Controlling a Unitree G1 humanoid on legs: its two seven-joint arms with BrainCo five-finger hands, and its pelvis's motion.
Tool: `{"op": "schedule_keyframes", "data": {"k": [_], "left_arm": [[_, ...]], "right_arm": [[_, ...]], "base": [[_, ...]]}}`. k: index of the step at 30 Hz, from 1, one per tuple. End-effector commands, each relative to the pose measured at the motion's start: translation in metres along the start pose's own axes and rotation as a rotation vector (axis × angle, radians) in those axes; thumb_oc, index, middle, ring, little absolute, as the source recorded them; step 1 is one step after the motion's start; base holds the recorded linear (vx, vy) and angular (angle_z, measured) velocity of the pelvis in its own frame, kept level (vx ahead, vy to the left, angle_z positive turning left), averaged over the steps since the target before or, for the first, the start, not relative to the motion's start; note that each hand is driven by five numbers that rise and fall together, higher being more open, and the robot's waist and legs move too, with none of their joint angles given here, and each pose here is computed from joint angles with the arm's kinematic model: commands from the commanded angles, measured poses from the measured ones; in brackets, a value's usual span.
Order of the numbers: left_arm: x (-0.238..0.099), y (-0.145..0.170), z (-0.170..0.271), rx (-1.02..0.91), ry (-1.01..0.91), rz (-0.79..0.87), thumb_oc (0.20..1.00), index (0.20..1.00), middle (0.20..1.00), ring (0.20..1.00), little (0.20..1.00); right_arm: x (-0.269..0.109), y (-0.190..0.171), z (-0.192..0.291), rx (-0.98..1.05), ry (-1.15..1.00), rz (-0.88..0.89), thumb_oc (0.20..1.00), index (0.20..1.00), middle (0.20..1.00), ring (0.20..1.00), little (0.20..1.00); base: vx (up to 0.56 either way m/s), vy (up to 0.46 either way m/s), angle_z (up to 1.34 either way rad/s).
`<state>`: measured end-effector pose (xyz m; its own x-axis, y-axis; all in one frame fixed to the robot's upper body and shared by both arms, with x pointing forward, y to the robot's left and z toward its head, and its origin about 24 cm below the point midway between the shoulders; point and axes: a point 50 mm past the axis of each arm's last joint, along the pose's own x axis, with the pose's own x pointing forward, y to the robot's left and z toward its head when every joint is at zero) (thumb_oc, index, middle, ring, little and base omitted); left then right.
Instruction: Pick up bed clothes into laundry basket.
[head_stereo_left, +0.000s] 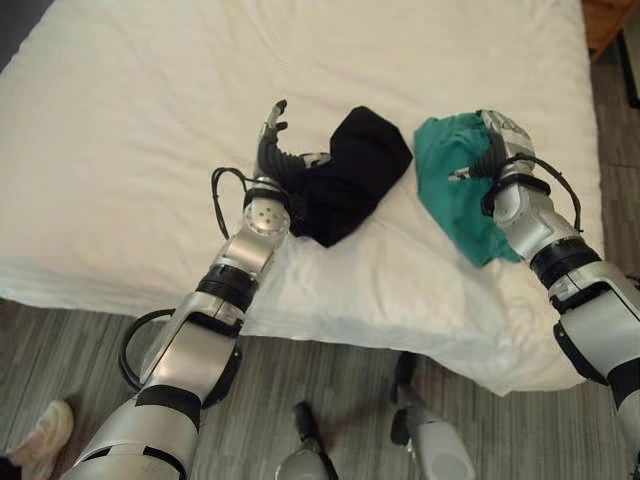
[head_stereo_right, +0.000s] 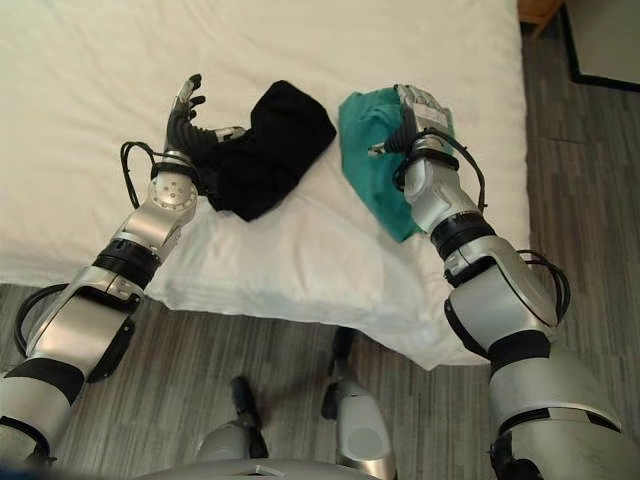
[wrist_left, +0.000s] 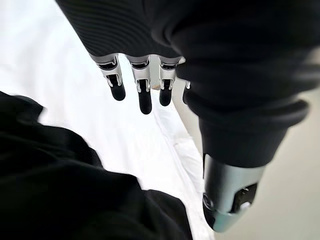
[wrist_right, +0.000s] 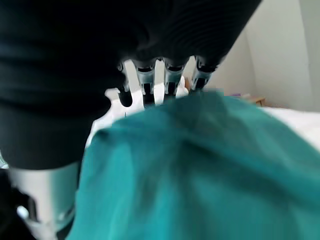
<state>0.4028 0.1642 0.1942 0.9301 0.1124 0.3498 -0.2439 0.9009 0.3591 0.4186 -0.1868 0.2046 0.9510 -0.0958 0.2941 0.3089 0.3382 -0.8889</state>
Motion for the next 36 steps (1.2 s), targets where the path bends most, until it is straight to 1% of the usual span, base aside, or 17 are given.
{"op": "schedule_keyframes", "data": {"k": [1,6,7,9,10,16,19,20,21,22,23,25,27,28,29,33,36], "left_arm": [[0.025,0.011,0.056,-0.005,-0.165,0.054,1.0,1.0,1.0,1.0,1.0],[0.031,-0.003,0.065,0.026,-0.16,0.022,1.0,1.0,1.0,1.0,1.0],[0.034,-0.019,0.085,0.052,-0.203,-0.013,1.0,1.0,1.0,1.0,1.0],[0.033,-0.023,0.088,0.061,-0.213,-0.027,1.0,1.0,1.0,1.0,1.0],[0.032,-0.026,0.089,0.082,-0.231,-0.04,1.0,1.0,1.0,1.0,1.0],[0.013,-0.065,0.108,0.076,-0.345,-0.187,1.0,1.0,1.0,1.0,1.0],[0.003,-0.089,0.085,0.09,-0.255,-0.296,1.0,1.0,1.0,1.0,1.0],[0.003,-0.089,0.085,0.089,-0.255,-0.296,0.959,0.959,0.959,0.959,0.959],[-0.004,-0.1,0.064,0.104,-0.178,-0.366,0.514,0.514,0.514,0.514,0.514],[0.007,-0.065,0.087,0.01,-0.283,-0.389,0.2,0.2,0.2,0.2,0.2],[-0.056,-0.036,0.018,0.086,-0.272,-0.617,0.2,0.2,0.2,0.2,0.2],[-0.093,-0.026,-0.057,0.224,-0.01,-0.798,0.2,0.2,0.2,0.2,0.2],[-0.123,-0.026,-0.122,0.41,0.248,-0.892,0.2,0.2,0.2,0.2,0.2],[-0.123,-0.028,-0.122,0.411,0.246,-0.893,0.2,0.2,0.2,0.2,0.2],[-0.159,-0.027,-0.175,0.602,0.459,-0.946,0.2,0.2,0.2,0.2,0.2],[-0.19,-0.018,-0.205,0.599,0.642,-0.862,0.2,0.2,0.2,0.2,0.2],[-0.186,-0.01,-0.201,0.53,0.621,-0.757,0.2,0.2,0.2,0.2,0.2]], "right_arm": [[0.019,-0.035,0.031,-0.015,-0.058,-0.111,1.0,1.0,1.0,1.0,1.0],[0.022,-0.036,0.027,-0.098,-0.029,-0.097,1.0,1.0,1.0,1.0,1.0],[0.026,-0.048,0.017,-0.315,-0.018,-0.102,1.0,1.0,1.0,1.0,1.0],[0.026,-0.051,0.013,-0.365,-0.008,-0.102,1.0,1.0,1.0,1.0,1.0],[0.025,-0.052,0.005,-0.426,0.009,-0.097,0.213,0.213,0.213,0.213,0.213],[0.018,-0.045,-0.026,-0.458,0.085,-0.069,0.2,0.2,0.2,0.2,0.2],[0.018,-0.046,-0.024,-0.424,0.077,-0.071,0.2,0.2,0.2,0.2,0.2],[0.018,-0.046,-0.024,-0.424,0.077,-0.071,0.2,0.2,0.2,0.2,0.2],[0.019,-0.048,-0.021,-0.408,0.068,-0.074,0.2,0.2,0.2,0.2,0.2],[0.021,-0.068,-0.033,-0.42,0.083,-0.099,0.2,0.2,0.2,0.2,0.2],[0.015,-0.1,-0.064,-0.389,0.131,-0.143,0.2,0.2,0.2,0.2,0.2],[0.016,-0.119,-0.069,-0.329,0.169,-0.16,0.2,0.2,0.2,0.2,0.2],[0.019,-0.111,-0.06,-0.256,0.146,-0.136,0.2,0.2,0.2,0.2,0.2],[0.018,-0.111,-0.061,-0.258,0.146,-0.135,0.2,0.2,0.2,0.2,0.2],[0.02,-0.102,-0.051,-0.215,0.115,-0.117,0.2,0.2,0.2,0.2,0.2],[0.024,-0.106,-0.033,-0.192,0.05,-0.137,0.2,0.2,0.2,0.2,0.2],[0.023,-0.115,-0.026,-0.178,-0.005,-0.17,0.2,0.2,0.2,0.2,0.2]], "base": [[-0.01,-0.044,0.04],[-0.03,-0.057,0.02],[-0.02,-0.022,0.06],[-0.02,0.003,0.05],[-0.03,0.028,0.01],[-0.05,0.071,-0.06],[-0.02,0.042,-0.12],[-0.03,0.05,-0.2],[-0.09,0.05,-0.19],[-0.11,0.066,-0.3],[-0.04,0.114,-0.38],[0.07,0.129,-0.4],[0.03,0.077,-0.34],[0.03,0.051,-0.11],[0.02,0.035,-0.02],[0.0,0.024,-0.13],[0.01,0.031,-0.24]]}}
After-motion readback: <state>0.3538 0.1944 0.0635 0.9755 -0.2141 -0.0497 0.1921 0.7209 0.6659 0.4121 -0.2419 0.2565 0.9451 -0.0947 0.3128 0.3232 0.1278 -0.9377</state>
